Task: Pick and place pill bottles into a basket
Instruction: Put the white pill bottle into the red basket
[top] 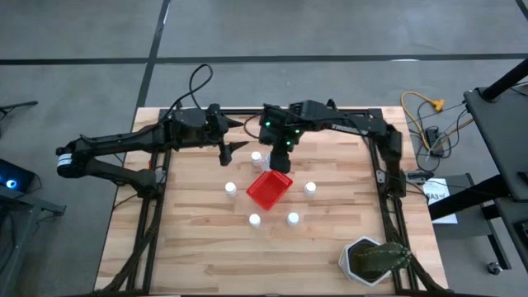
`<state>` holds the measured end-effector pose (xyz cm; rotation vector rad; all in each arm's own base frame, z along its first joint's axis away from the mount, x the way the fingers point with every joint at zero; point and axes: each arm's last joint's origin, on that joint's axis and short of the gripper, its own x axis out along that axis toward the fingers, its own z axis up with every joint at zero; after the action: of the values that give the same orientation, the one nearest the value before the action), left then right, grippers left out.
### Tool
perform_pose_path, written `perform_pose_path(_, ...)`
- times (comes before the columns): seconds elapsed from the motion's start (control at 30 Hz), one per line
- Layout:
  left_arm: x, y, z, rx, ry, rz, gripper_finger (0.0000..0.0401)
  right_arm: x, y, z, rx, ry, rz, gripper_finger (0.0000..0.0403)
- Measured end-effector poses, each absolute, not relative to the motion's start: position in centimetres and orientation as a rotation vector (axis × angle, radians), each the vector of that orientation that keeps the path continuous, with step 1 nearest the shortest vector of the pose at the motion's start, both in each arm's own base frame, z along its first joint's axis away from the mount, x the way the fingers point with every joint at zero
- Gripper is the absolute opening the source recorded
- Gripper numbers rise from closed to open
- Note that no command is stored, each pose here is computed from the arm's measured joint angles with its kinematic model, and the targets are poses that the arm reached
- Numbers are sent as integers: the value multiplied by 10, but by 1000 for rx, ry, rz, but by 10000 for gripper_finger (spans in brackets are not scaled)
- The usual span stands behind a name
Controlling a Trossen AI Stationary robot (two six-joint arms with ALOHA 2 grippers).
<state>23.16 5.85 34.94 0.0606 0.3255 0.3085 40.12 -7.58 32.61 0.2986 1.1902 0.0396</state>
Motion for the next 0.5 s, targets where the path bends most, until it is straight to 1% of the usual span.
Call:
perform_pose_path(0.13,232,59,349,62,328,316,279,415,-76,317,269,1271,61,147)
perform_pose_path(0.27,231,59,348,67,340,345,279,427,-78,306,230,1334,44,147)
perform_pose_path(0.5,230,60,346,73,368,357,279,434,-74,292,234,1379,49,147)
